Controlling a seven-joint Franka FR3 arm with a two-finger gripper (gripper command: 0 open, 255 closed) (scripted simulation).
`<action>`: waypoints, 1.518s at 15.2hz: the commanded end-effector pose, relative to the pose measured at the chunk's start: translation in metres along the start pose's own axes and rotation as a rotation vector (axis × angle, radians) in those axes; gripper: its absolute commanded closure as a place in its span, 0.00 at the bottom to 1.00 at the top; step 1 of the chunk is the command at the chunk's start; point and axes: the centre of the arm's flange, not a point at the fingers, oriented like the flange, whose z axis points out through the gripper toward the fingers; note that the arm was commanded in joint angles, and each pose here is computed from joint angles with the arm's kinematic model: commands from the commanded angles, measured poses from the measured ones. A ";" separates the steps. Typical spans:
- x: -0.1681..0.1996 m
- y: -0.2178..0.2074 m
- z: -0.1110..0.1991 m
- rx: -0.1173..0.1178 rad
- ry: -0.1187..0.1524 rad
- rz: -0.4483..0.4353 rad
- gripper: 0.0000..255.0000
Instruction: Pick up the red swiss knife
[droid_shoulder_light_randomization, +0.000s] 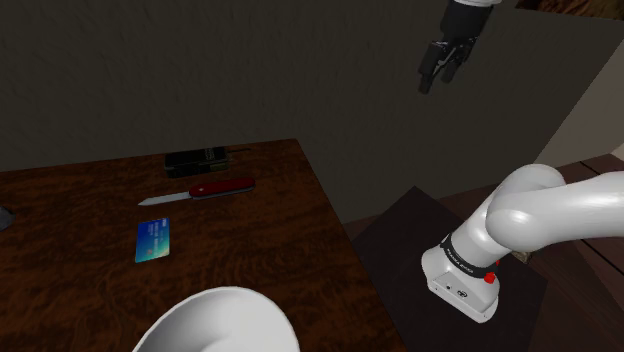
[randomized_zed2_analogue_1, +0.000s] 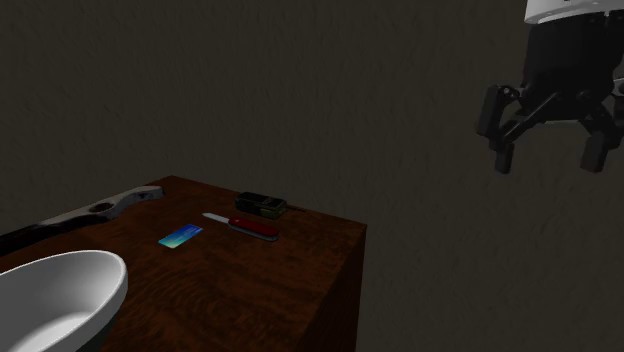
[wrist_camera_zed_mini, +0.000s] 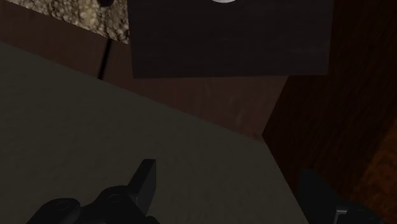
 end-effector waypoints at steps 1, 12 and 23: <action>0.000 0.000 0.000 0.000 0.000 0.000 0.00; 0.093 -0.102 0.037 0.009 0.008 -0.272 0.00; 0.156 -0.225 0.073 0.018 0.016 -0.545 0.00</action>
